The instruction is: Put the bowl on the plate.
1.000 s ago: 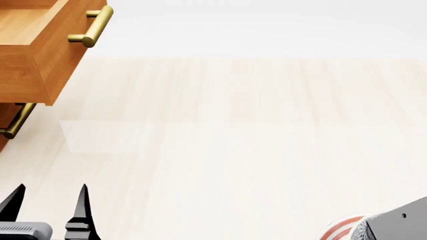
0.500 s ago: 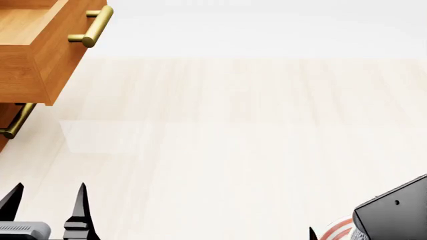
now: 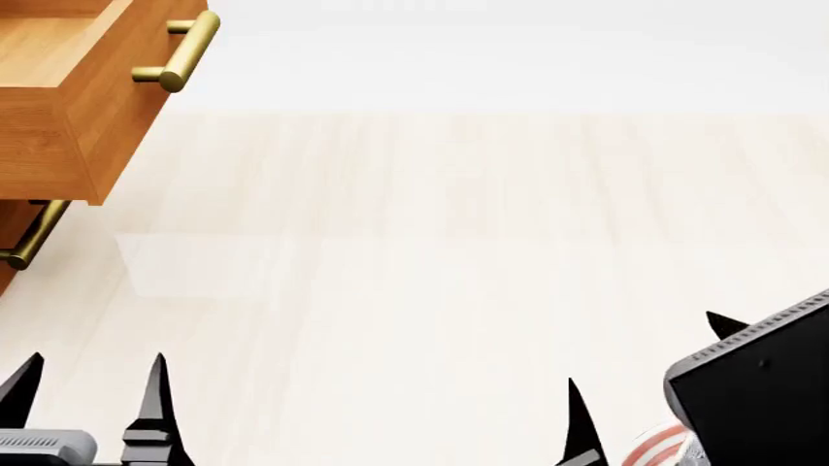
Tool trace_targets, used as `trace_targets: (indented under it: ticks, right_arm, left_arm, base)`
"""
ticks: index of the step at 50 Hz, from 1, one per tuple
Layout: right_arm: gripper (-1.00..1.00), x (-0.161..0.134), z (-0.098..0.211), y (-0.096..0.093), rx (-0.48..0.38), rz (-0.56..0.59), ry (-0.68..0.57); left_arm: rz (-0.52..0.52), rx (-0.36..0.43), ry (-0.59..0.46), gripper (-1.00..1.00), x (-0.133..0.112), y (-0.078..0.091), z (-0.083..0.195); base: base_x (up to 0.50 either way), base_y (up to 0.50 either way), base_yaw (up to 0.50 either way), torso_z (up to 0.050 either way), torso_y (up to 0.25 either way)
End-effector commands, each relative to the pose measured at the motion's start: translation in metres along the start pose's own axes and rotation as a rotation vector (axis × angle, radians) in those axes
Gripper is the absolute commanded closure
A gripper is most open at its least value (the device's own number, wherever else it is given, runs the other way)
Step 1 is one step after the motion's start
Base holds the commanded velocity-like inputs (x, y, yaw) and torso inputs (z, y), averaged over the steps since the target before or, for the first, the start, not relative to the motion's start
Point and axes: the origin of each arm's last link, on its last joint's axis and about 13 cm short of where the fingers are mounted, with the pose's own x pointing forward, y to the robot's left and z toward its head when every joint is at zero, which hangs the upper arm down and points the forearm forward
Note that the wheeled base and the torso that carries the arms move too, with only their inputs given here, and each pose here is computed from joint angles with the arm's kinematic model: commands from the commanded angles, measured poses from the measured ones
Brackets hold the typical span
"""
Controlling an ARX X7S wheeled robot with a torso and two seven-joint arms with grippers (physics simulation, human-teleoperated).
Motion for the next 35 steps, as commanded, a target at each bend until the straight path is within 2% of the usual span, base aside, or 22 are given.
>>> trace_targets:
  ticks: [1, 21, 27, 30, 31, 35]
  right_arm:
    - [-1.0, 0.003, 0.007, 0.005, -0.028, -0.023, -0.079]
    - [-1.0, -0.001, 0.015, 0.017, -0.11, 0.024, -0.233]
    - [-1.0, -0.005, 0.018, 0.018, -0.132, 0.008, -0.315]
    - [-1.0, -0.006, 0.018, 0.019, -0.136, 0.007, -0.341]
    - [-1.0, -0.006, 0.019, 0.018, -0.14, 0.002, -0.353]
    - [-1.0, -0.008, 0.021, 0.019, -0.155, -0.01, -0.402]
  left_arm:
    - [0.001, 0.002, -0.003, -1.0, 0.0, 0.0, 0.001]
    - [0.0, 0.007, -0.01, -1.0, -0.001, 0.0, -0.001]
    - [-0.002, 0.009, -0.012, -1.0, -0.004, 0.002, -0.028]
    - [-0.003, 0.01, -0.013, -1.0, -0.005, 0.0, -0.017]
    - [-0.003, 0.011, -0.013, -1.0, -0.003, 0.0, -0.006]
    - [-0.004, 0.011, -0.013, -1.0, -0.003, 0.0, -0.005]
  base:
    - [0.0, 0.0, 0.0, 0.0, 0.0]
    - [0.0, 0.0, 0.0, 0.0, 0.0]
    - [0.0, 0.0, 0.0, 0.0, 0.0]
    - [0.0, 0.0, 0.0, 0.0, 0.0]
    - [0.0, 0.0, 0.0, 0.0, 0.0]
    - [0.0, 0.0, 0.0, 0.0, 0.0]
